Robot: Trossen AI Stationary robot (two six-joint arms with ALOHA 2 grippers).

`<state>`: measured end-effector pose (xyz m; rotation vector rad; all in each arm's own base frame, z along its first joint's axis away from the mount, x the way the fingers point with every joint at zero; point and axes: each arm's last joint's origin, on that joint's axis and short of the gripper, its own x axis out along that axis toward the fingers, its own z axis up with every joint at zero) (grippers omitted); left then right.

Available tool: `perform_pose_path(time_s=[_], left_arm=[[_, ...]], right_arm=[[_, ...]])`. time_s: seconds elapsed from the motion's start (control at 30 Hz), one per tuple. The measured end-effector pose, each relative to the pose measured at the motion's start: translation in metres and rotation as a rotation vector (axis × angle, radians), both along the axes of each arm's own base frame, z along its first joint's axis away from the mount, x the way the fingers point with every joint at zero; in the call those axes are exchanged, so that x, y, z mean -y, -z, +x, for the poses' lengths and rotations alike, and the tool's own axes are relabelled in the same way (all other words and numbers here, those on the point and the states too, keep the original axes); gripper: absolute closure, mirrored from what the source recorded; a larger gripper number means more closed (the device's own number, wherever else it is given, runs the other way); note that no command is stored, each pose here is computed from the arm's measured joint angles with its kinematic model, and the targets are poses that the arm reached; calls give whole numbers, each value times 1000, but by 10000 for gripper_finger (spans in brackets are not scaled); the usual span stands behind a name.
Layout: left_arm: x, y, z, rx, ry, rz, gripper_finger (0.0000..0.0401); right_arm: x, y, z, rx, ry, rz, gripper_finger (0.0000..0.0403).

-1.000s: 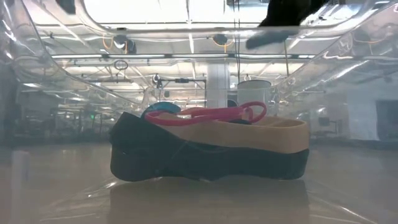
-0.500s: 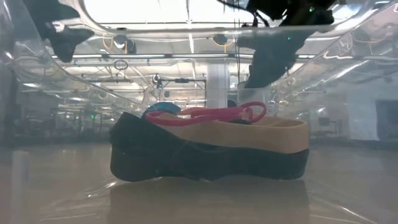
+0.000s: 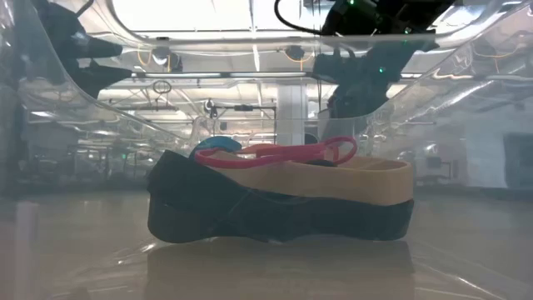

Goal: Pick and place rubber bands into bin
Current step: Put the blue rubber band into the transparent bin

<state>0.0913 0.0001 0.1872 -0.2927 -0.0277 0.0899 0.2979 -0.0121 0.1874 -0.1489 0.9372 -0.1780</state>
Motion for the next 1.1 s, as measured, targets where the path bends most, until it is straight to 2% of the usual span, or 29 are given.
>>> perform_pose_path(time_s=[0.43,0.93,1.1], left_arm=[[-3,1,0,-9,-47,20,164],[-3,1,0,-11,-57,27,164],[-4,1,0,-12,-95,26,164]], right_arm=[[7,23,-9,53,-21,57,264],[15,21,-8,66,9,58,264],[16,37,-1,44,-10,77,264]])
